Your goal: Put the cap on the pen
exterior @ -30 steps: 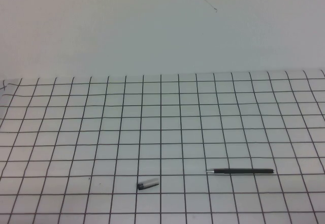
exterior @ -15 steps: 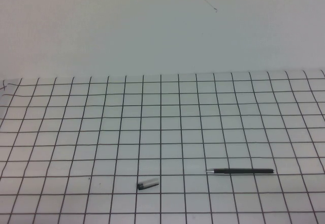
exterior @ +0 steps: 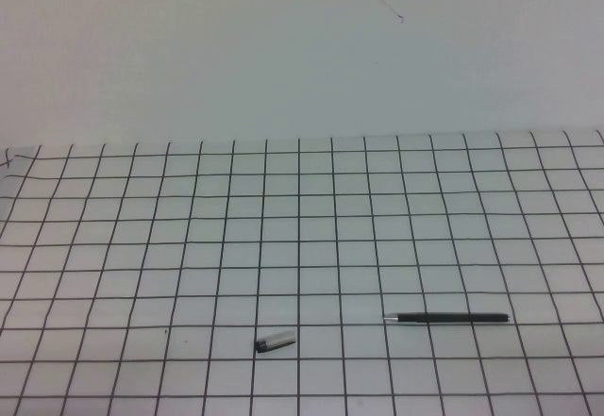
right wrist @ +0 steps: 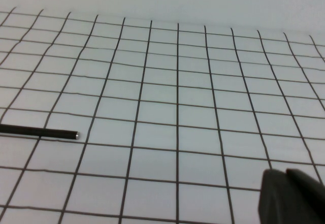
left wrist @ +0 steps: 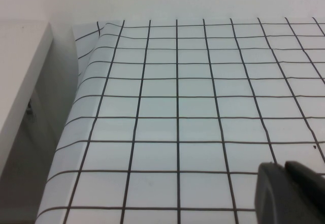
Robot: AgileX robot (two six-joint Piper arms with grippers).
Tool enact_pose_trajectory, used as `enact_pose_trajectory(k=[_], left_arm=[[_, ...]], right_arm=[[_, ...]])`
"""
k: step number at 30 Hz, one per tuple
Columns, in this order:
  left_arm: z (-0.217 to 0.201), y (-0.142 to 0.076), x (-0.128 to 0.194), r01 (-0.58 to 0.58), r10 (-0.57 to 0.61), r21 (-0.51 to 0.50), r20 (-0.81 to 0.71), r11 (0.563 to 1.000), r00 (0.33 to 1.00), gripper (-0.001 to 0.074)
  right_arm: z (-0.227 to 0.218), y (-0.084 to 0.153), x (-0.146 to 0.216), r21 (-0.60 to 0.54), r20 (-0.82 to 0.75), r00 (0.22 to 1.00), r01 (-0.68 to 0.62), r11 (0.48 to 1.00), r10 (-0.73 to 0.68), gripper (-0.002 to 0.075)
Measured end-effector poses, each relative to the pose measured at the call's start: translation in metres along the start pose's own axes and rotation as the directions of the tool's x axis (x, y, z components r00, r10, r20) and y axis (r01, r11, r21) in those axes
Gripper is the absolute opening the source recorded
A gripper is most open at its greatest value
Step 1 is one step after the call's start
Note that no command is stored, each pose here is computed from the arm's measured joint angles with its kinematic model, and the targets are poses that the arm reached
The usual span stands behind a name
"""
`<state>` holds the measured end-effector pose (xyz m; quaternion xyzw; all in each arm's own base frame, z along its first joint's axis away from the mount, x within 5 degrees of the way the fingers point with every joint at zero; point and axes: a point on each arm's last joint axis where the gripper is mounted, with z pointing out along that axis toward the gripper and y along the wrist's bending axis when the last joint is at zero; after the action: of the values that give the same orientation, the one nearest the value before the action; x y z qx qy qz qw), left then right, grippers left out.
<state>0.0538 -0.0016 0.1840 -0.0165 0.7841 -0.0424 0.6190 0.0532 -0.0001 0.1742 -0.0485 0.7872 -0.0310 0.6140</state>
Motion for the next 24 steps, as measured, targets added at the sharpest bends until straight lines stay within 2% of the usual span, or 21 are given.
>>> enact_pose_trajectory(k=[5,8,13,19,24], left_arm=[[0.000,0.000,0.000,-0.005,0.005,-0.001,0.000,1.000,1.000,-0.0001],[0.000,0.001,-0.002,-0.076,0.076,-0.015,0.024,0.997,0.997,-0.0001],[-0.002,-0.003,-0.020,-0.103,0.099,0.007,0.221,0.995,0.970,-0.0001],[-0.015,-0.011,-0.049,-0.125,0.073,0.057,0.553,0.990,0.830,-0.0001],[-0.027,-0.015,-0.063,-0.148,0.050,0.078,0.703,0.986,0.710,-0.0001]], right_arm=[[0.000,0.000,0.000,0.000,0.002,1.000,0.000,1.000,0.000,-0.0003],[0.000,0.000,-0.001,0.001,0.016,1.000,0.000,1.000,0.000,-0.0003],[-0.001,-0.001,-0.016,0.009,0.174,0.985,-0.001,1.000,-0.001,-0.0003],[-0.010,-0.002,-0.041,0.019,0.452,0.892,-0.012,1.000,0.003,-0.0003],[-0.024,-0.003,-0.061,0.025,0.671,0.741,-0.022,0.999,0.000,-0.0003]])
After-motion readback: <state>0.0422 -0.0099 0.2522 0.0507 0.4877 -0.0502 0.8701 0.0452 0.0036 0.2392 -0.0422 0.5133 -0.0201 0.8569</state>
